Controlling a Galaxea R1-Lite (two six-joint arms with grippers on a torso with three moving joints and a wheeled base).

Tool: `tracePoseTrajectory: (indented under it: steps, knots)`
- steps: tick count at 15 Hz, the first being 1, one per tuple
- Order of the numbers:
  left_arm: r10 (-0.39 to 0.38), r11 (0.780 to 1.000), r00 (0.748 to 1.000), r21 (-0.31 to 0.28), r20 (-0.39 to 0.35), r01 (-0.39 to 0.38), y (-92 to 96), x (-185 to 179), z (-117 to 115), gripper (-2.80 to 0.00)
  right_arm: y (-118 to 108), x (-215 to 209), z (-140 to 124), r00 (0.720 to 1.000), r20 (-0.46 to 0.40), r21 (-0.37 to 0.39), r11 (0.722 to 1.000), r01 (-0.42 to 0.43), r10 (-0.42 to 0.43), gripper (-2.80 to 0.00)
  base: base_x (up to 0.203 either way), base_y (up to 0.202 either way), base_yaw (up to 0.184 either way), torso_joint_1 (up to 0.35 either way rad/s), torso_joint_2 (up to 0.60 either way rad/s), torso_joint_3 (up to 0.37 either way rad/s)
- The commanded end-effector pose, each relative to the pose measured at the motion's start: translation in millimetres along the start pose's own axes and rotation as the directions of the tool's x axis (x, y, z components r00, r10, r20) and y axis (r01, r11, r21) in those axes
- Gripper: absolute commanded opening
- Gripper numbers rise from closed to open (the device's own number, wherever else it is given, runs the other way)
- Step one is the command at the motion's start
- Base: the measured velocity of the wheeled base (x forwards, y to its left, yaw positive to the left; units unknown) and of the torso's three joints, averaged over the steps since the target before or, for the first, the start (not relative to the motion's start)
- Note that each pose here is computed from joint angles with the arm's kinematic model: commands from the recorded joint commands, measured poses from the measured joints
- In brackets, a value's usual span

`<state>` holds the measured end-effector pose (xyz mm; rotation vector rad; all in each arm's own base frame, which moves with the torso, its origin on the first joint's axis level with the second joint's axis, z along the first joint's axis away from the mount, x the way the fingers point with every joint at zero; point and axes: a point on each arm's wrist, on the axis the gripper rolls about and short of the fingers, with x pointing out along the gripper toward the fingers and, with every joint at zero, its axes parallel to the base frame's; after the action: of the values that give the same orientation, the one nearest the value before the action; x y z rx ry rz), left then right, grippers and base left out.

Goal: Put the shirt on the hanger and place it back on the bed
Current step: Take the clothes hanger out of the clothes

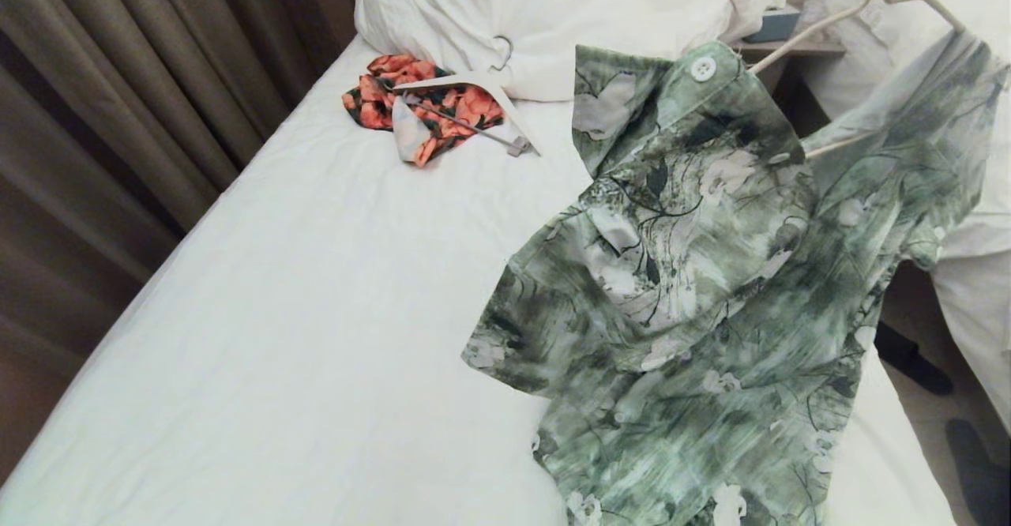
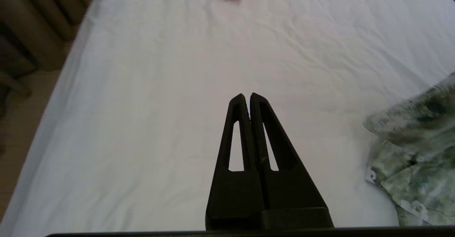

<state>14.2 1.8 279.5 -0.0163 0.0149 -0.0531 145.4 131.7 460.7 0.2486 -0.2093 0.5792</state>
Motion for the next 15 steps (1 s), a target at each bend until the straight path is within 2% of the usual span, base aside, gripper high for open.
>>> tracePoseTrajectory:
  steps: [1,3,5,8,10,11,13,15]
  knots:
    - [0.017,1.0,1.0,-0.009,0.023,-0.017,1.8,-6,0,-2.8,5,0,3,1.0,0.016,-0.016,1.0,-0.02,0.02,-2.8,0.0,0.0,0.0,0.0,0.0,0.0]
    - [-0.018,1.0,1.0,-0.018,0.025,0.019,0.3,-3,2,-2.8,7,0,8,0.998,0.062,-0.006,1.0,-0.031,0.031,-2.8,0.0,0.0,0.0,0.0,0.0,0.0]
    - [-0.077,0.996,0.997,-0.047,0.02,0.078,-3.4,5,9,-2.8,7,1,7,0.997,0.067,-0.003,1.0,-0.029,0.029,-2.8,0.0,0.0,0.0,0.0,0.0,0.0]
    - [-0.129,0.99,0.991,-0.06,-0.025,0.127,-12.2,30,17,-2.8,7,4,10,0.994,0.107,0.005,0.999,-0.033,0.033,-2.8,0.0,0.0,0.0,0.0,0.0,0.0]
    - [-0.156,0.984,0.987,-0.09,-0.043,0.152,-20.4,54,19,-2.8,8,6,12,0.989,0.143,0.013,0.999,-0.037,0.035,-2.8,0.0,0.0,0.0,0.0,0.0,0.0]
    - [-0.175,0.979,0.983,-0.111,-0.045,0.17,-26.1,67,21,-2.8,9,8,11,0.988,0.152,0.018,0.999,-0.037,0.034,-2.8,0.0,0.0,0.0,0.0,0.0,0.0]
    - [-0.274,0.951,0.961,-0.158,-0.037,0.265,-43.5,85,27,-2.8,9,13,8,0.988,0.148,0.017,0.999,-0.036,0.033,-2.8,0.0,0.0,0.0,0.0,0.0,0.0]
    - [-0.316,0.931,0.947,-0.207,-0.051,0.3,-60.5,105,36,-2.8,10,19,5,0.99,0.141,0.016,0.999,-0.034,0.031,-2.8,0.0,0.0,0.0,0.0,0.0,0.0]
